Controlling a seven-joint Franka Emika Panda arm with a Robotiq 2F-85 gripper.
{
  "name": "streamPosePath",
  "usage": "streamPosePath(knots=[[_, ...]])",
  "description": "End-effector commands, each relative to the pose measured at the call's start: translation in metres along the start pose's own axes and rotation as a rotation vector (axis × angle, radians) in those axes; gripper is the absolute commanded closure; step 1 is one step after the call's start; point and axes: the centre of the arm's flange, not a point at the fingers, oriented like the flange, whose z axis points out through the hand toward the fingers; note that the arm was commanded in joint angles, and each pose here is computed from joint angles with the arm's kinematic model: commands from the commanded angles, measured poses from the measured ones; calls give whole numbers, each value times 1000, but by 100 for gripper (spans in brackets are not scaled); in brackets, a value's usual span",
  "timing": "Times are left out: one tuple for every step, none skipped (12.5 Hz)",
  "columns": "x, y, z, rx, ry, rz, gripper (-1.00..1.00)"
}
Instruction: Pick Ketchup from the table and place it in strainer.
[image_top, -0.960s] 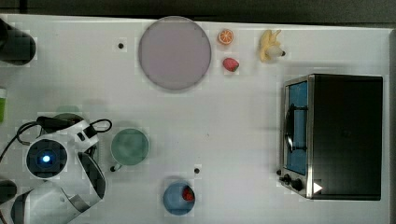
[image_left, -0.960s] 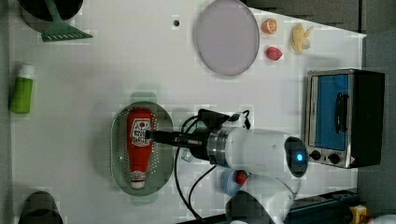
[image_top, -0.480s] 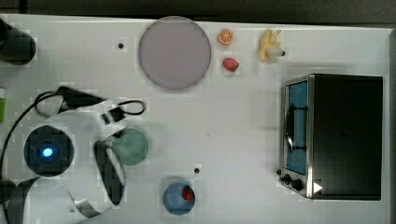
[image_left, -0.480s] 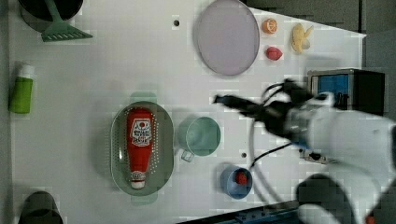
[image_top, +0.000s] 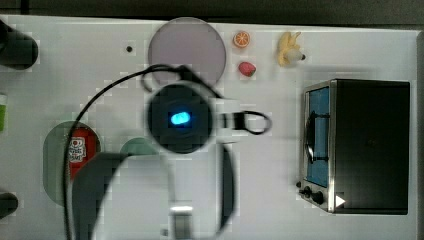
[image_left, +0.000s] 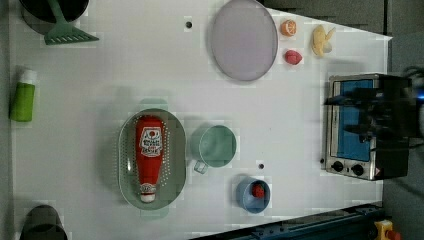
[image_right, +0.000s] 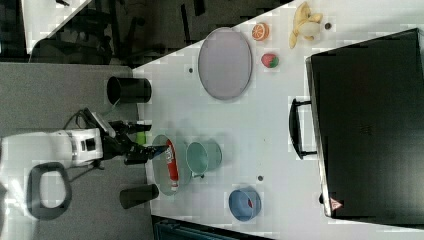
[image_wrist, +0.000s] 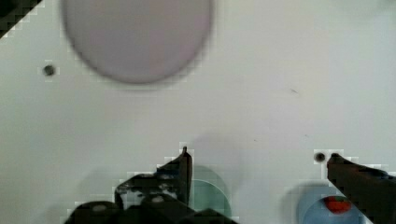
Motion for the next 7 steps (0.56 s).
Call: streamPosePath(knots=[[8, 32, -75, -1, -5, 94, -100], [9, 38, -89, -18, -20, 101, -100], [8, 40, -101, -29, -33, 101, -100], [6, 40, -109, -36, -41, 101, -100], [5, 39, -112, -35, -43, 99, -100], [5, 39, -111, -35, -41, 99, -100], [6, 39, -109, -38, -45, 99, -100]])
